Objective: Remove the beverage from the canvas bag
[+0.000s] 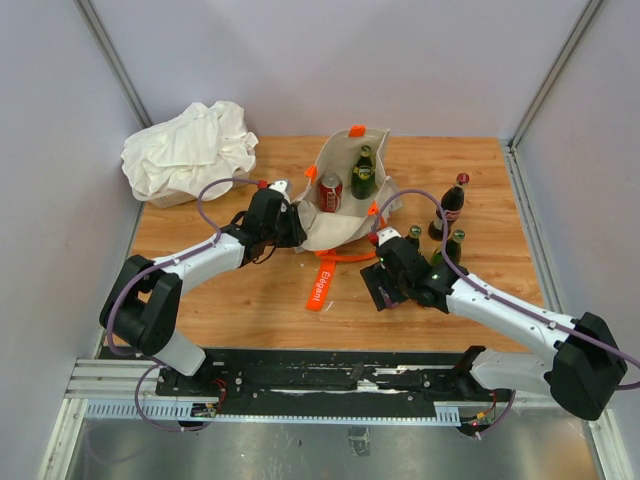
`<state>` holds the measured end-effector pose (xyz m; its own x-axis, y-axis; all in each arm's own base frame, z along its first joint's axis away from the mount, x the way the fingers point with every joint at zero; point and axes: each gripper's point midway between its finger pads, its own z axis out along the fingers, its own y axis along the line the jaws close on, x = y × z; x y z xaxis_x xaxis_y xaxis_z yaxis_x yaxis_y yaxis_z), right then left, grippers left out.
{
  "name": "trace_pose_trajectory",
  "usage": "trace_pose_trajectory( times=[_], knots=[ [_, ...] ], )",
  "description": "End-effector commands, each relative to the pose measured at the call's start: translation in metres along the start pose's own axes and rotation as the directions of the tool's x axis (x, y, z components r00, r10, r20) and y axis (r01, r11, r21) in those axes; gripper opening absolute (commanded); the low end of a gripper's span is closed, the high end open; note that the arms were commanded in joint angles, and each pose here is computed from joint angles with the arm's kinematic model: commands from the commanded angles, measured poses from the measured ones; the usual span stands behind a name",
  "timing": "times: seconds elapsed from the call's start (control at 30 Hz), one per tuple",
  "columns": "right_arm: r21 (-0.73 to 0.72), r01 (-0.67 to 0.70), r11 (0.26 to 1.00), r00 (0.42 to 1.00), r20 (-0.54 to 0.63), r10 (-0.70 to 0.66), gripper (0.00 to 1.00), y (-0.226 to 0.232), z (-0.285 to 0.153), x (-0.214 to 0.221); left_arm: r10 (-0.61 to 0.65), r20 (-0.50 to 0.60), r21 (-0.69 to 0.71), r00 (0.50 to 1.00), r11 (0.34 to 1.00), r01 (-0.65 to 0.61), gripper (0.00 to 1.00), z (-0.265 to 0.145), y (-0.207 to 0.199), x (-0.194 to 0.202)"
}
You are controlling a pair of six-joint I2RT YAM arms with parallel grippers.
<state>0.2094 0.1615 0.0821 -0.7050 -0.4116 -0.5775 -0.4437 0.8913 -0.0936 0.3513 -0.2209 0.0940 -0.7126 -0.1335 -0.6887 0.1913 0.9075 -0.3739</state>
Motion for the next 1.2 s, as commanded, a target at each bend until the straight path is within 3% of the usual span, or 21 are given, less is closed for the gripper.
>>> trace_pose_trajectory(
  times=[0.0,0.23,0.43,0.67,0.9,1.17],
  knots=[
    [0.016,-0.005,1.0,1.0,0.021,0.004,0.99,-0.005,-0.005,-0.01,-0.005,-0.094,-0.046,0.996,0.999,0.001,0.32,0.004,0.014,0.026],
    [-0.011,0.028,1.0,0.99,0.139,-0.026,1.0,-0.005,-0.04,-0.057,-0.008,-0.091,-0.042,0.996,0.999,0.004,0.32,0.004,0.013,0.025],
    [-0.044,0.081,0.996,0.958,0.279,-0.066,0.86,0.004,-0.071,-0.115,-0.002,-0.086,-0.041,0.996,0.999,-0.001,0.32,0.004,0.013,0.023],
    [-0.039,0.104,0.994,0.893,0.444,-0.076,0.83,0.009,-0.081,-0.205,-0.003,-0.079,-0.031,0.997,1.0,0.0,0.32,0.003,0.01,0.019],
    [0.023,0.042,0.999,0.881,0.471,-0.048,0.52,-0.016,-0.046,-0.286,-0.008,-0.082,-0.017,0.997,1.0,0.007,0.32,0.005,0.007,0.02],
    [0.052,-0.072,0.996,0.908,0.417,0.044,0.5,-0.055,0.023,-0.312,-0.013,-0.078,-0.005,0.997,1.0,0.013,0.31,0.009,0.004,0.017]
  ],
)
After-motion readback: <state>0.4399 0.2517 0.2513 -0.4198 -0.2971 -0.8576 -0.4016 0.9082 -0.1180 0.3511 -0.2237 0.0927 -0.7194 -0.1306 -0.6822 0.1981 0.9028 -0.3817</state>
